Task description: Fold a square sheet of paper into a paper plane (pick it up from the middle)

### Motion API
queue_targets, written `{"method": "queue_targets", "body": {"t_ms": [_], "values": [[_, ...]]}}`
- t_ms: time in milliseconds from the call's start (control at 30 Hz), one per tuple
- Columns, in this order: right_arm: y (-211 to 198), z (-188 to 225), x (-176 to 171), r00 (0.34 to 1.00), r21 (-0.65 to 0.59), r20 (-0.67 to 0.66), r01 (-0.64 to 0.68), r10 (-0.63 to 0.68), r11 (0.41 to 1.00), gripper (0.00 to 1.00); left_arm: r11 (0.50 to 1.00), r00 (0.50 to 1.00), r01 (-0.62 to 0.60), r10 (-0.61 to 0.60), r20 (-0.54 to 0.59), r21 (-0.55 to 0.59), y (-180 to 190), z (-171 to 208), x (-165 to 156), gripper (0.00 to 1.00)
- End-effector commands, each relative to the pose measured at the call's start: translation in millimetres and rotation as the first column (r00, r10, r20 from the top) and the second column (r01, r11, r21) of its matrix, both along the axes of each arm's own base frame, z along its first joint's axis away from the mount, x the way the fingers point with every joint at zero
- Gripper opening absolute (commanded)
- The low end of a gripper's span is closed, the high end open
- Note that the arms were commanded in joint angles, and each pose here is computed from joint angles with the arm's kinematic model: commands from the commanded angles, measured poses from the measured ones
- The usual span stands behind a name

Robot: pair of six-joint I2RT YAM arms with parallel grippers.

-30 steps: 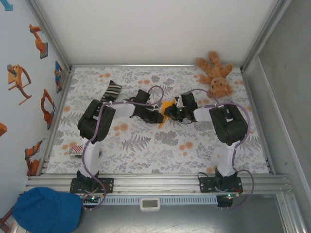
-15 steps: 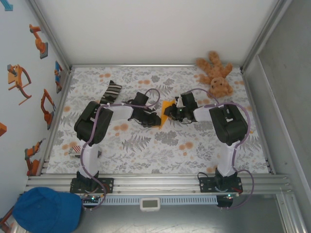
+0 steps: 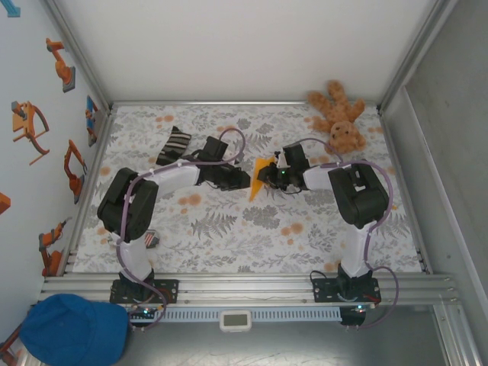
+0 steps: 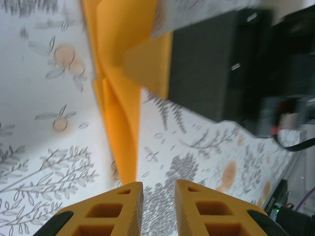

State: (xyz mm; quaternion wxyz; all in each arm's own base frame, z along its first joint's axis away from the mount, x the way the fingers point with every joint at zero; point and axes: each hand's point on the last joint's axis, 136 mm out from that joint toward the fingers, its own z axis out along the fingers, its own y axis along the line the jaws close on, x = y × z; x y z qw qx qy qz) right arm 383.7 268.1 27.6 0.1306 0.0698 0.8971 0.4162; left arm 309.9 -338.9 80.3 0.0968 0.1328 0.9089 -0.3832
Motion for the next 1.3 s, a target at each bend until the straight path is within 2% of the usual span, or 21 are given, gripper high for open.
{"method": "queue_targets", "body": {"t_ms": [0,133,300,567,867,1267], "values": [[2.4,-1.6,0.6,1.0,-0.024,0.0,-0.014,0.014,1.0,0.2,0.999,1.0,-0.018,0.017,-0.013,-0.042,-5.5,-0.3,2.1,0.21],[3.8,-0.5,0.9,1.0,-0.023,0.001,-0.018,0.018,1.0,0.2,0.993,0.998,0.008,-0.015,-0.056,-0.116,-26.9,0.9,-2.5,0.16],[4.1,-0.6,1.8,1.0,-0.024,0.002,-0.017,0.018,1.0,0.2,0.995,0.997,0.033,-0.039,-0.069,-0.09,-39.8,-10.2,-8.2,0.13],[3.9,-0.5,2.0,1.0,-0.023,-0.002,-0.017,0.017,1.0,0.19,0.999,0.996,0.031,-0.033,-0.085,-0.025,-38.2,-33.5,-8.1,0.1],[4.2,-2.1,0.5,1.0,-0.027,-0.005,-0.018,0.017,0.999,0.19,1.0,0.998,0.01,-0.009,-0.054,0.013,-36.3,-41.5,1.5,0.09],[3.8,-1.9,0.7,1.0,-0.028,-0.007,-0.016,0.016,0.999,0.19,0.997,0.995,0.006,0.001,-0.104,0.072,-25.7,-66.3,-6.6,0.08]]}}
